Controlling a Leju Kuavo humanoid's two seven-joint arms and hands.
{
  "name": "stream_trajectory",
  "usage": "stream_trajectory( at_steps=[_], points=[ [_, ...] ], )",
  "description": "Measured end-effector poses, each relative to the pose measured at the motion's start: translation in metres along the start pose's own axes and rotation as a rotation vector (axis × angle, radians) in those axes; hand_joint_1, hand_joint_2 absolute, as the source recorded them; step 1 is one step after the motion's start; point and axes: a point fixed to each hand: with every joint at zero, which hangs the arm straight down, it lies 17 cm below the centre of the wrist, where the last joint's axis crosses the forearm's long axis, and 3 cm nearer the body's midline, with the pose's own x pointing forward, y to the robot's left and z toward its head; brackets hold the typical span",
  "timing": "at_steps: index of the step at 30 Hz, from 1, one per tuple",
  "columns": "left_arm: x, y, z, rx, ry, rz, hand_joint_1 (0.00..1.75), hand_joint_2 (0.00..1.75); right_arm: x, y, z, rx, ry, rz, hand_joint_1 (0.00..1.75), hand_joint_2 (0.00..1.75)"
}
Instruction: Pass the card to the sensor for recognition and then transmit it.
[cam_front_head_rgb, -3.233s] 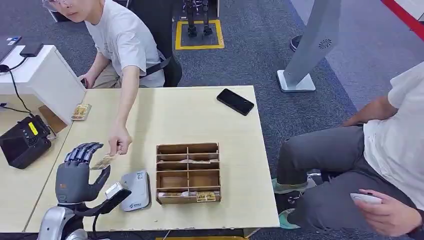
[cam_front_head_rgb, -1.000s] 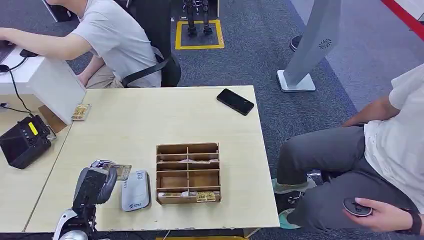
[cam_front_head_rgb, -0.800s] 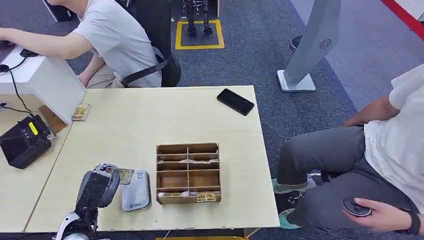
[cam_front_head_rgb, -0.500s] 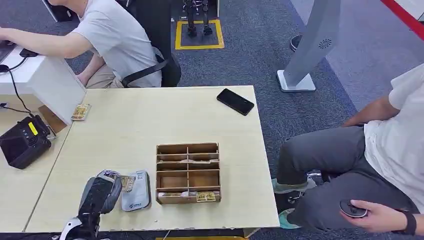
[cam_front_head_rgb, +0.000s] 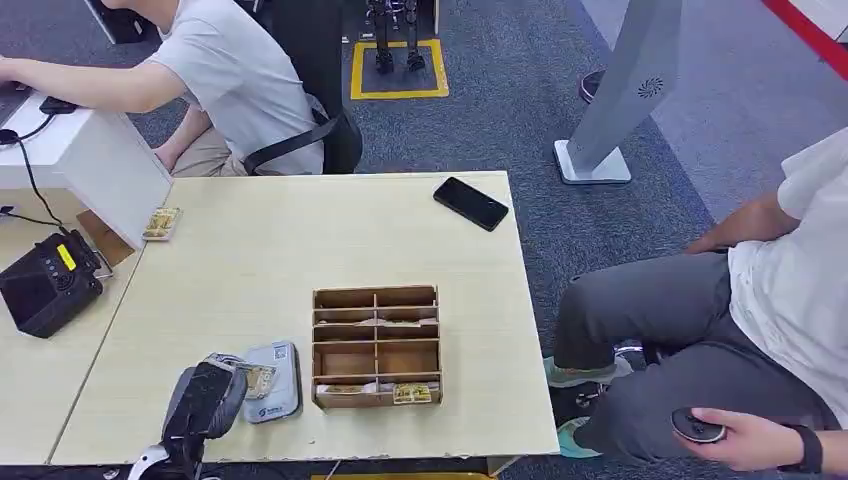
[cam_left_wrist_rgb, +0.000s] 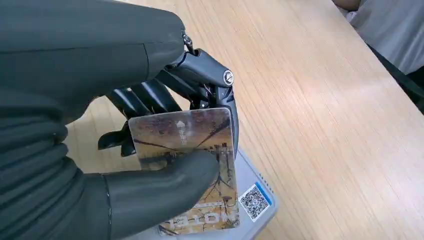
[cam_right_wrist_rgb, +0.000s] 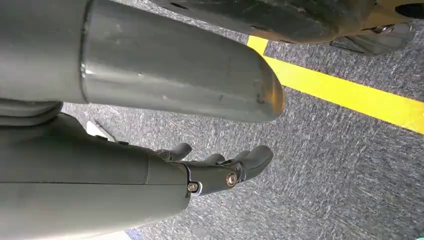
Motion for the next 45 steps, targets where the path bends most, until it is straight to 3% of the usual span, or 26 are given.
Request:
stream_trajectory(
  at_steps=[39,45],
  points=[
    [-0.052,0.009,-0.009,0.058,0.137,-0.095,1.75,1.75,0.008,-0.001,-0.001,0.008,-0.026,0.046,0.0,0.0],
    [-0.038,-0.007,-0.008,-0.012,0.074,0.089,1.75,1.75,0.01,-0.001,-0.001,0.009,-0.035,0.048,0.0,0.0]
  ],
)
